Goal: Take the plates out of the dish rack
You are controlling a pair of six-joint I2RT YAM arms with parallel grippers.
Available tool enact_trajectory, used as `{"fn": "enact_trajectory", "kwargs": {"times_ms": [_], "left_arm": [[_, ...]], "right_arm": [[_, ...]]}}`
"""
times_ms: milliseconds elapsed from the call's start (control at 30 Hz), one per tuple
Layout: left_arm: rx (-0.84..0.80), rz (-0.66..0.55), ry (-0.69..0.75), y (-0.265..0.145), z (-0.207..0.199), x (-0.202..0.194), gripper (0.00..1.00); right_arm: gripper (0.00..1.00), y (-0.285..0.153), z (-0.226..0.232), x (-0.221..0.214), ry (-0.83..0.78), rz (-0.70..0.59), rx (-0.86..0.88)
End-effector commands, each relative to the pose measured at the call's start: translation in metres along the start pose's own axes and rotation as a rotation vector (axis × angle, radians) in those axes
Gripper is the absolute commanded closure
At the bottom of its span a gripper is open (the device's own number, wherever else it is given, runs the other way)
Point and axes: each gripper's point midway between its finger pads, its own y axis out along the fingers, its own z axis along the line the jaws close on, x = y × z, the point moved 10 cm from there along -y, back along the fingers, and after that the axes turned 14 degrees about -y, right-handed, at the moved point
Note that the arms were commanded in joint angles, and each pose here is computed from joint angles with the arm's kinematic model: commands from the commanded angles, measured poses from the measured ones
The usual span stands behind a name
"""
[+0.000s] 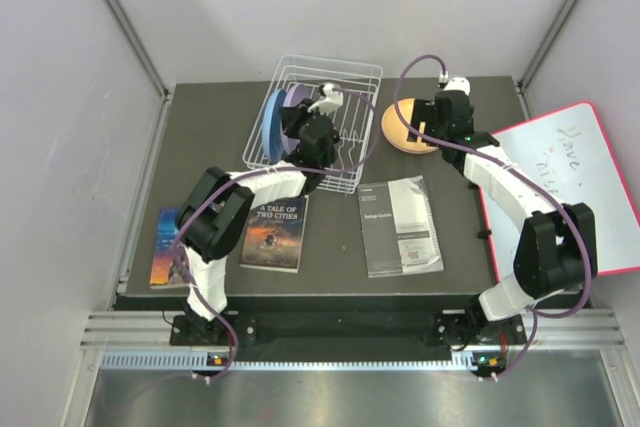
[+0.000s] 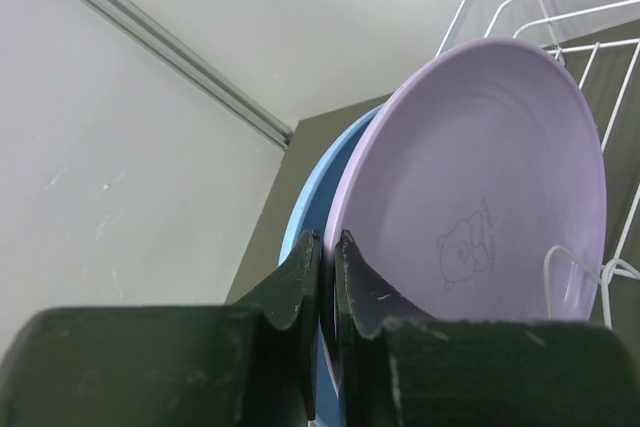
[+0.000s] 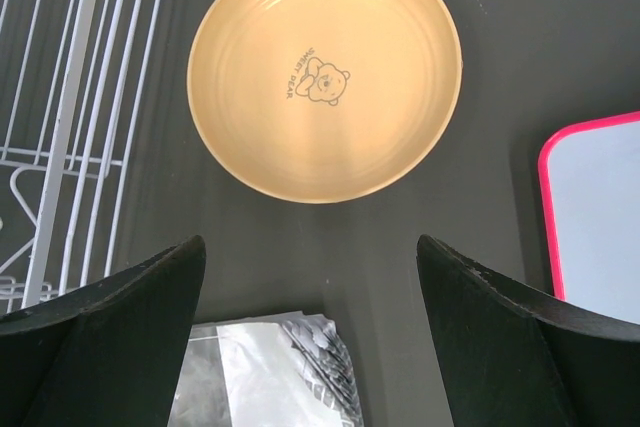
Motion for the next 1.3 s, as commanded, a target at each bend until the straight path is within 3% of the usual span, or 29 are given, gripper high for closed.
{"fn": "enact_trajectory", "kwargs": {"times_ms": [0,333,733,900,967,1000,1067,1267], "left_arm": [[0.074,-0.177,-0.216,-0.016,0.007,0.039,1.0],[0.134,-0.251,-0.17,-0.028,0.007,0.042,1.0],[0.117,-0.271,-0.294,-0.035,0.05,0.096,1.0],[0.086,-0.24,-0.278,-0.037,0.058,0.106,1.0],[0.047,-0.229,-0.336,-0.038,0.061,0.113,1.0],[-0.004,-0.182,-0.266,-0.039,0.057,0.107,1.0],[-0.119,-0.162,-0.385,-0.042,0.056,0.116,1.0],[-0.455,0.014,-0.511,-0.054,0.041,0.112,1.0]], "right_arm": [[0.13,-0.004,0.0,0.01,0.027,-0.045,-0.004],[0.13,0.0,0.0,0.003,0.027,-0.024,-0.018],[0.13,-0.002,0.001,0.004,0.043,-0.033,-0.003],[0.12,-0.01,0.002,0.012,0.051,-0.062,0.033],[0.08,-0.015,0.004,0.016,0.054,-0.081,0.075],[0.08,-0.016,0.005,0.018,0.054,-0.087,0.092],[0.04,-0.022,0.009,0.023,0.055,-0.114,0.153],[0.0,-0.031,0.021,0.037,0.112,-0.211,0.367]]}}
